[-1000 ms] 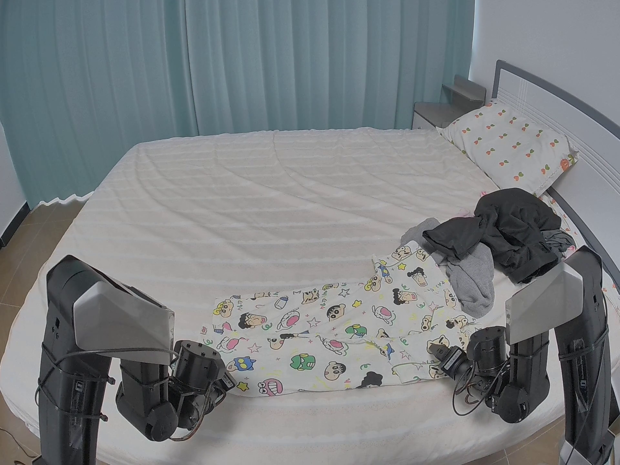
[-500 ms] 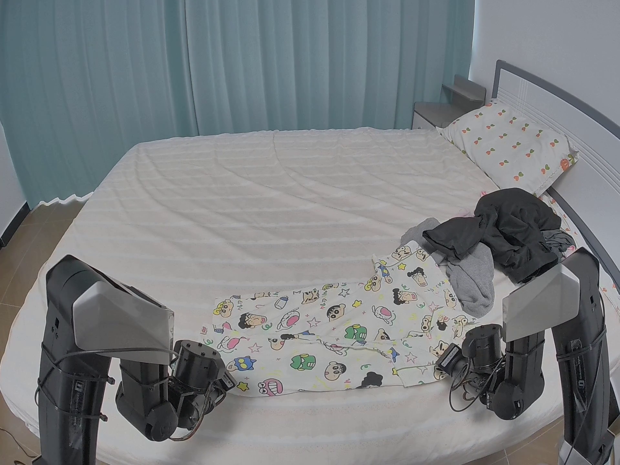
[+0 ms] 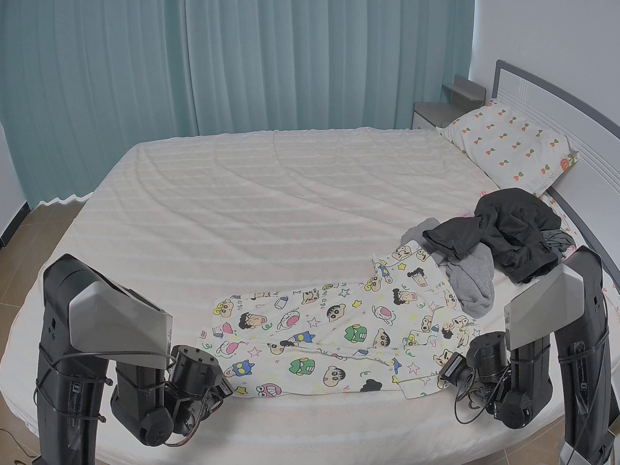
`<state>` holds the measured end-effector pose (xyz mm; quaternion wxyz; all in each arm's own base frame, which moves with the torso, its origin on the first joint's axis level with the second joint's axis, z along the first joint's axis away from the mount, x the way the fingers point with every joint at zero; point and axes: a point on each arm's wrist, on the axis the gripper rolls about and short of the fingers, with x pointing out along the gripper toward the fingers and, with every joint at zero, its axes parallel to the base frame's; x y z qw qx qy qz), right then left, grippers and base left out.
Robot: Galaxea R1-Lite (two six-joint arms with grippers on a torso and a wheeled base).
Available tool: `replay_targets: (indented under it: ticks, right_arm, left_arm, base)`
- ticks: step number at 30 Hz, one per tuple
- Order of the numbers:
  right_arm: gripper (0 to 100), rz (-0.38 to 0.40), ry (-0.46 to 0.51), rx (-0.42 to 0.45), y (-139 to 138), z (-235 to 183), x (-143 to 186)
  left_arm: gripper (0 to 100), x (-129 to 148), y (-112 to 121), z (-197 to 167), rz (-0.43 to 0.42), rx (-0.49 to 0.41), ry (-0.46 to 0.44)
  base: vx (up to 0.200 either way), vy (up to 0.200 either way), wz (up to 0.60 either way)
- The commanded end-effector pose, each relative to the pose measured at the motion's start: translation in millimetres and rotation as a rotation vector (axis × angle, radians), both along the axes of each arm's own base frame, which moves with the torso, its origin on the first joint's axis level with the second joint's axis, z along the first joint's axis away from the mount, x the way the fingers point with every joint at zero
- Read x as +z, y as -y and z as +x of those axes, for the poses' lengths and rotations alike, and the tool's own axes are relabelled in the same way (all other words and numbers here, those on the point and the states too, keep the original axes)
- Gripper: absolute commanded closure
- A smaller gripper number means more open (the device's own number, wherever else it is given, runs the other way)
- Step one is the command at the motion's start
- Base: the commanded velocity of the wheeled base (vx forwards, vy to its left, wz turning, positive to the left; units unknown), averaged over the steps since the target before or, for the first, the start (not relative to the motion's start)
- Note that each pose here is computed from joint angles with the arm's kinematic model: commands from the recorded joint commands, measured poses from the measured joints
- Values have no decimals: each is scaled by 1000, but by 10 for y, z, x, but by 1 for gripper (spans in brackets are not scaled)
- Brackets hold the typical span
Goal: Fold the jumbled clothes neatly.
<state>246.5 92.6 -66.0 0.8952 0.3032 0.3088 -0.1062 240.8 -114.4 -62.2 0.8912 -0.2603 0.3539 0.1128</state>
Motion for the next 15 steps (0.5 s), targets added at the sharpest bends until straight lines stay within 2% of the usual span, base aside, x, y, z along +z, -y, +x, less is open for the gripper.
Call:
replay_targets:
  ticks: [1, 15]
  right_arm:
    - [100, 2, 28, 14, 15, -40, 140]
    - [100, -5, -17, 73, 62, -352, 345]
  left_arm:
    - [100, 57, -8, -23, 4, -8, 10]
    - [100, 189, -127, -254, 66, -51, -29]
  base:
    - [0, 0, 0]
    - [0, 0, 0]
